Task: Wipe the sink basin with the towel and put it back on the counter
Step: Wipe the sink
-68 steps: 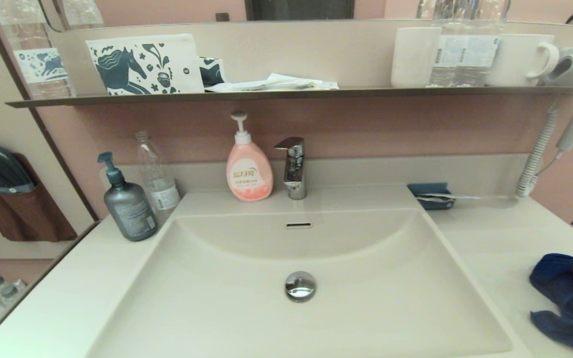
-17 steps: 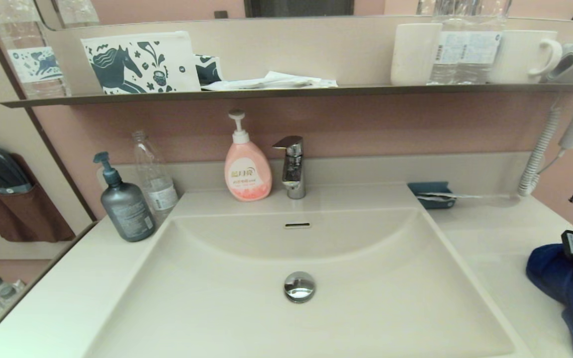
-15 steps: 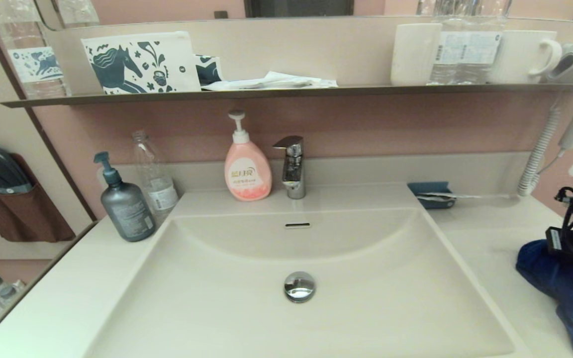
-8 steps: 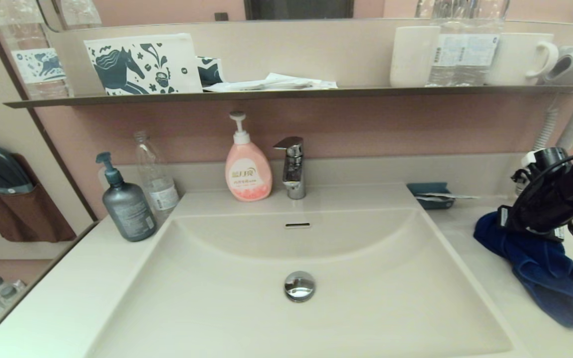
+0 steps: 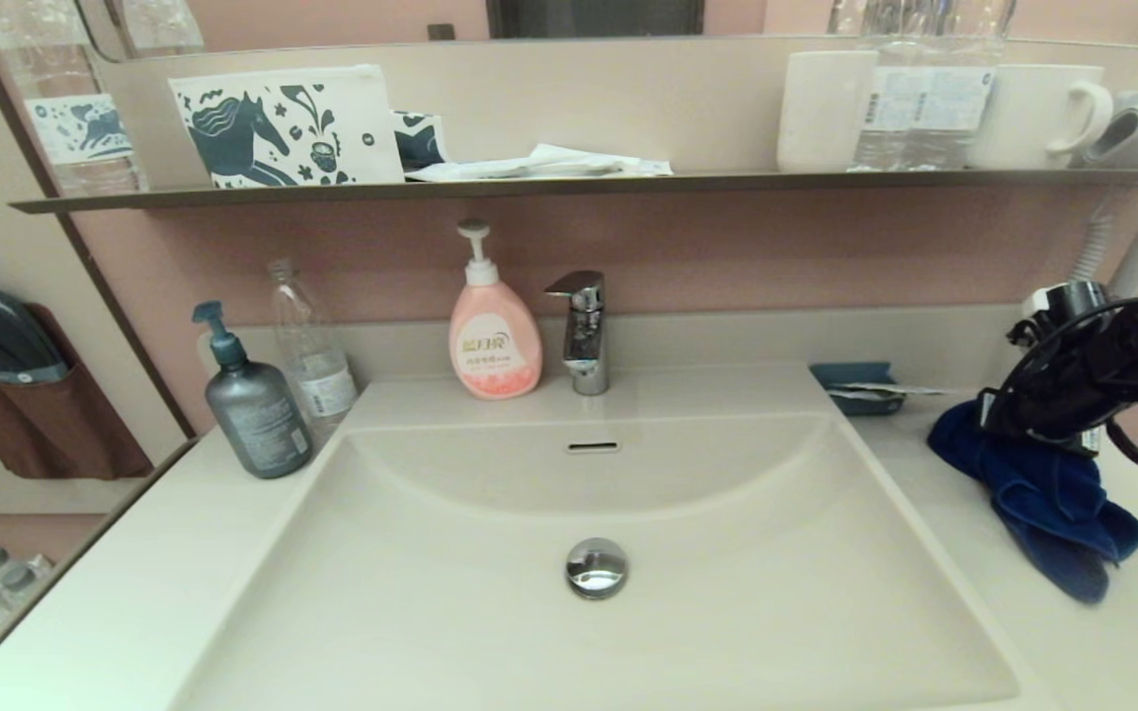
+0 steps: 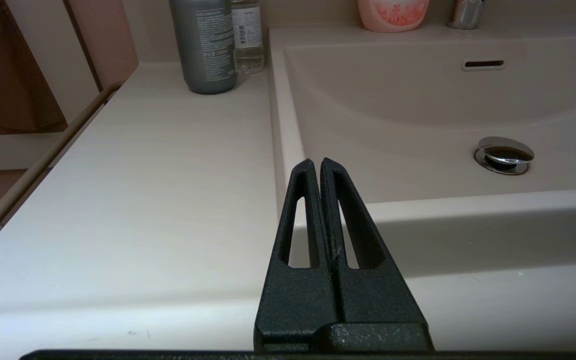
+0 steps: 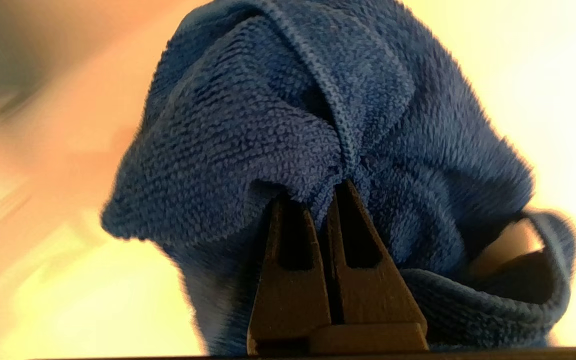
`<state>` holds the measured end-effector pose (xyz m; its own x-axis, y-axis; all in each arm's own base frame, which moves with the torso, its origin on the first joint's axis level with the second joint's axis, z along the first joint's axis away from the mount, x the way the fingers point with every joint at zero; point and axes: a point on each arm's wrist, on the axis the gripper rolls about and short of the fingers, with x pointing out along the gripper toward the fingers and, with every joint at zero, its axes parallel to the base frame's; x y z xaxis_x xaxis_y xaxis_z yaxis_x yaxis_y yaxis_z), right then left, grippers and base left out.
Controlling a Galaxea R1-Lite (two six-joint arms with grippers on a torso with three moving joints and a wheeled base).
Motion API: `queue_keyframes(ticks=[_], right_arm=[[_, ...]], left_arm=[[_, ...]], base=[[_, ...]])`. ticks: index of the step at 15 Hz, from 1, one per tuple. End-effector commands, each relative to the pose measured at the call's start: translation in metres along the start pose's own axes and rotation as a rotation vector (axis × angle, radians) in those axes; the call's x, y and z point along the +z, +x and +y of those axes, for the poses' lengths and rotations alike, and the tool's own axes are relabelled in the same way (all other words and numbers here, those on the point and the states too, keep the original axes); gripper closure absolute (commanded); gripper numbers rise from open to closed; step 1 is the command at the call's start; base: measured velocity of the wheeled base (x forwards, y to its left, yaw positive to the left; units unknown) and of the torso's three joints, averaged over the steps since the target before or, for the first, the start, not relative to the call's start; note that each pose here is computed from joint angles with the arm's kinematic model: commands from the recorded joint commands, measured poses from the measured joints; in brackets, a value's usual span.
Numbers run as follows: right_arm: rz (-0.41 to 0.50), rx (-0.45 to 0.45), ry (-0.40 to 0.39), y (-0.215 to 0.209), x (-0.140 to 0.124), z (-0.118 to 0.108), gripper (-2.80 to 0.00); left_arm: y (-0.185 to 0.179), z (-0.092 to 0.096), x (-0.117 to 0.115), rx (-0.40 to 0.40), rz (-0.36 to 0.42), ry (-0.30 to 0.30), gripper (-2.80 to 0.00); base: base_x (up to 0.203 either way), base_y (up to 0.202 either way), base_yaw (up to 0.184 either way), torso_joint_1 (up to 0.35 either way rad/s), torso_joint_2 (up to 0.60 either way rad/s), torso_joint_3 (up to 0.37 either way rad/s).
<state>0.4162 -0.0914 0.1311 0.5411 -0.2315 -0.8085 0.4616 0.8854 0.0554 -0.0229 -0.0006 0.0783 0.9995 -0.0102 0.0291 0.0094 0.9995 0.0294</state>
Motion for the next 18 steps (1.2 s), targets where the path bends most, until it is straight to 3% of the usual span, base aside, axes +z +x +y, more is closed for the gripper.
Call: queue_keyframes(ticks=[1,4,7,14,18], right_arm=[[-0.025,-0.044,0.028,0.004,0.012,-0.021,0.00],[-0.039,-0.081,0.045,0.009,0.020,-0.041,0.00],[0.006,-0.079,0.036,0.006,0.015,-0.036,0.00],[0.086,0.033,0.023,-0.030,-0.010,0.033,0.00],[0.118,0.111,-0.023,-0.052,-0.028,0.058,0.00]], left_arm=[[0.000,0.000,0.000,0.001,0.002,0.000,0.00],[0.000,0.000,0.000,0.001,0.001,0.000,0.00],[0.000,0.000,0.000,0.001,0.001,0.000,0.00],[0.000,0.000,0.000,0.001,0.000,0.000,0.00],[0.000,0.000,0.000,0.000,0.001,0.000,0.00]], base=[[0.000,0.000,0.000,0.000,0.00,0.000],[0.000,0.000,0.000,0.000,0.00,0.000],[0.000,0.000,0.000,0.000,0.00,0.000],[0.000,0.000,0.000,0.000,0.00,0.000],[0.000,0.000,0.000,0.000,0.00,0.000]])
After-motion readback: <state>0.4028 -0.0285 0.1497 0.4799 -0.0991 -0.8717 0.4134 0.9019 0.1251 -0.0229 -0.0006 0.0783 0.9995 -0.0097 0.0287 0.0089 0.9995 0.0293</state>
